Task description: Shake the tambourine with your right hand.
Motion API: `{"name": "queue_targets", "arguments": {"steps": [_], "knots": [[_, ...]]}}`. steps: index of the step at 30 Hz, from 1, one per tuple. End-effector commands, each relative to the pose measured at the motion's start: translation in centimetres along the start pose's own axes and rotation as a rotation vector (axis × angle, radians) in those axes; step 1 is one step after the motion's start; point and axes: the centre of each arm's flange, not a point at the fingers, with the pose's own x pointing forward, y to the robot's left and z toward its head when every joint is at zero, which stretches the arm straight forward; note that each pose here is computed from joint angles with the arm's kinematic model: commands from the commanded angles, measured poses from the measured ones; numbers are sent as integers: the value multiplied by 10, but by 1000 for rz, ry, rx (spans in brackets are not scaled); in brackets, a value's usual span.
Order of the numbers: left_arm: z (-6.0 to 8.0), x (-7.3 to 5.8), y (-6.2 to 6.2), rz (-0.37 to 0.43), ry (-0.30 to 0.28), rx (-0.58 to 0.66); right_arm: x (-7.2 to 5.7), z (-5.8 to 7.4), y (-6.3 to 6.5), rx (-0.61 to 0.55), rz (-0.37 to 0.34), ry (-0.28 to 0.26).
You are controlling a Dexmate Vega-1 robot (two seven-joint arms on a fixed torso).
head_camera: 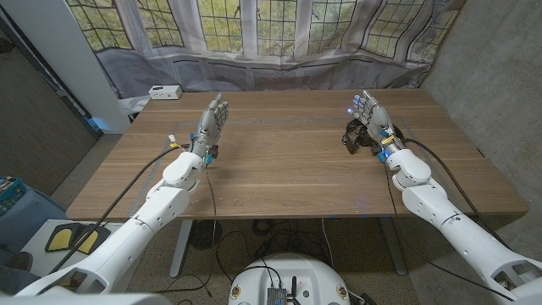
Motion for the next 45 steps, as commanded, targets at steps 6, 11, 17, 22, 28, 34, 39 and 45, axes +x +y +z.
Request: {"name": "queue_targets", "arguments": {"steps": [6,11,17,22,28,34,39,45], "knots": [[13,-3,3,19,-36,26,-16,13,-19,-47,-45,-28],[12,-5,4,19,-36,21,-20,16,-25,-58,-56,-34],[13,-6,4,15,-36,24,-25,20,-31,-78,-61,-40],[13,-7,4,29,-39,26,-32,23,-35,-91,-75,-40],[14,-8,5,26,-47,20,-37,26,-39,-112,-85,-35],[15,-9,5,31,-50,26,-41,26,-42,-112,-102,-37],[16,-8,3,27,-51,25,-45,28,-45,-134,-109,-32],[15,-7,1,19,-46,25,-49,30,-48,-161,-114,-31]]}}
